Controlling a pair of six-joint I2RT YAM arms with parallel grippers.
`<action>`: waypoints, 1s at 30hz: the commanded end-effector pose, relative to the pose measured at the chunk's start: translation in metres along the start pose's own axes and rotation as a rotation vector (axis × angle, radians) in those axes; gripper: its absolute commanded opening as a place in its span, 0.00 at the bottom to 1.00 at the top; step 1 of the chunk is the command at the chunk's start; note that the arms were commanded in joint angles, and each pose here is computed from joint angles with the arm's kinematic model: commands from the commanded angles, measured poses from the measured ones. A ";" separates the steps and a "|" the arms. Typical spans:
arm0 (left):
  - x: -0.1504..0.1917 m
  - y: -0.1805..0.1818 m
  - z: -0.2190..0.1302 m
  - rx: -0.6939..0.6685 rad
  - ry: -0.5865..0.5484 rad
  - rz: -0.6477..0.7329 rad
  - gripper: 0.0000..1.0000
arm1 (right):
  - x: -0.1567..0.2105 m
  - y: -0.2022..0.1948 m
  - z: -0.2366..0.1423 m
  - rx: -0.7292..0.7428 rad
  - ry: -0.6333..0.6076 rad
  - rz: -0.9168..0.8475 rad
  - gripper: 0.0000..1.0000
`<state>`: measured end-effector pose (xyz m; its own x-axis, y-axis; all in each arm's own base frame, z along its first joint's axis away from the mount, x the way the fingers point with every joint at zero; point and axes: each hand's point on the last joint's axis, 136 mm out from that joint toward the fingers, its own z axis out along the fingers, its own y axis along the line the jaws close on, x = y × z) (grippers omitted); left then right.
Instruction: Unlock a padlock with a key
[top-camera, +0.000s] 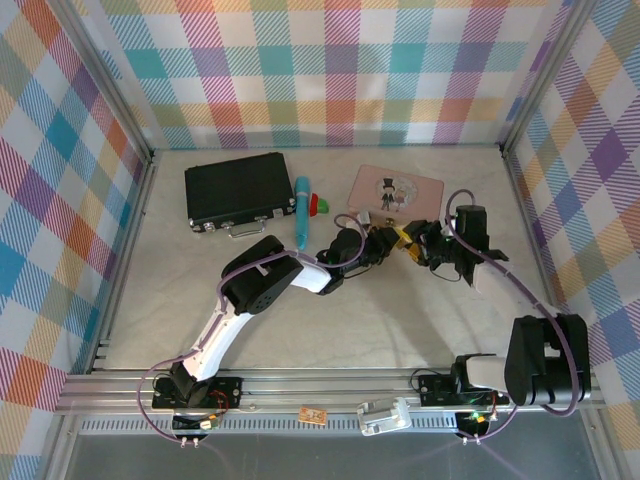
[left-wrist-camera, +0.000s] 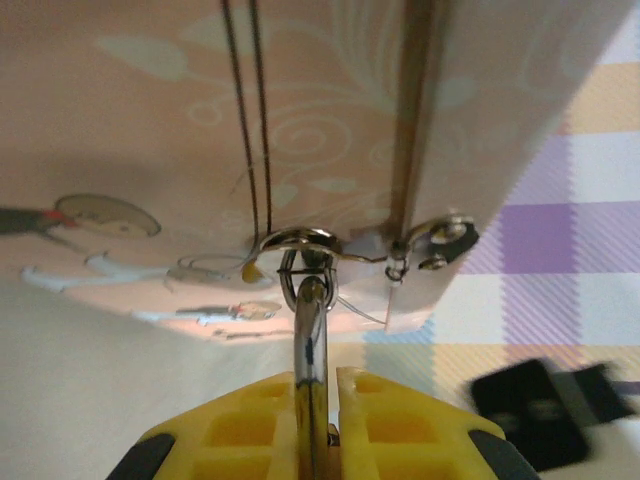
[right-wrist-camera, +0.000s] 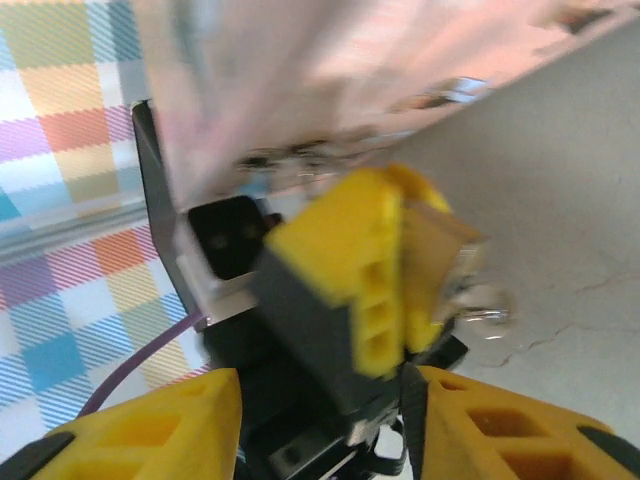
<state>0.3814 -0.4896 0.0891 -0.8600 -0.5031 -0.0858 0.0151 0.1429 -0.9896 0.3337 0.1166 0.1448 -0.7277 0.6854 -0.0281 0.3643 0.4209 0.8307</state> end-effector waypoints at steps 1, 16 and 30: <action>0.004 -0.024 -0.003 -0.019 0.024 0.039 0.00 | -0.003 -0.002 -0.020 0.103 -0.034 -0.250 0.53; 0.001 0.004 -0.033 -0.201 0.022 0.106 0.57 | -0.007 -0.028 -0.027 0.259 -0.040 -0.453 0.62; -0.041 -0.019 -0.102 -0.247 -0.018 0.144 0.65 | 0.013 -0.033 0.011 0.469 0.024 -0.682 0.65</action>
<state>0.3708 -0.3901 0.1129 -0.8357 -0.5143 -0.1925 -0.0282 0.3902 -0.9203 0.3118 0.1223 0.1111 -0.8900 0.2197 -0.3996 0.0458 0.9149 0.4011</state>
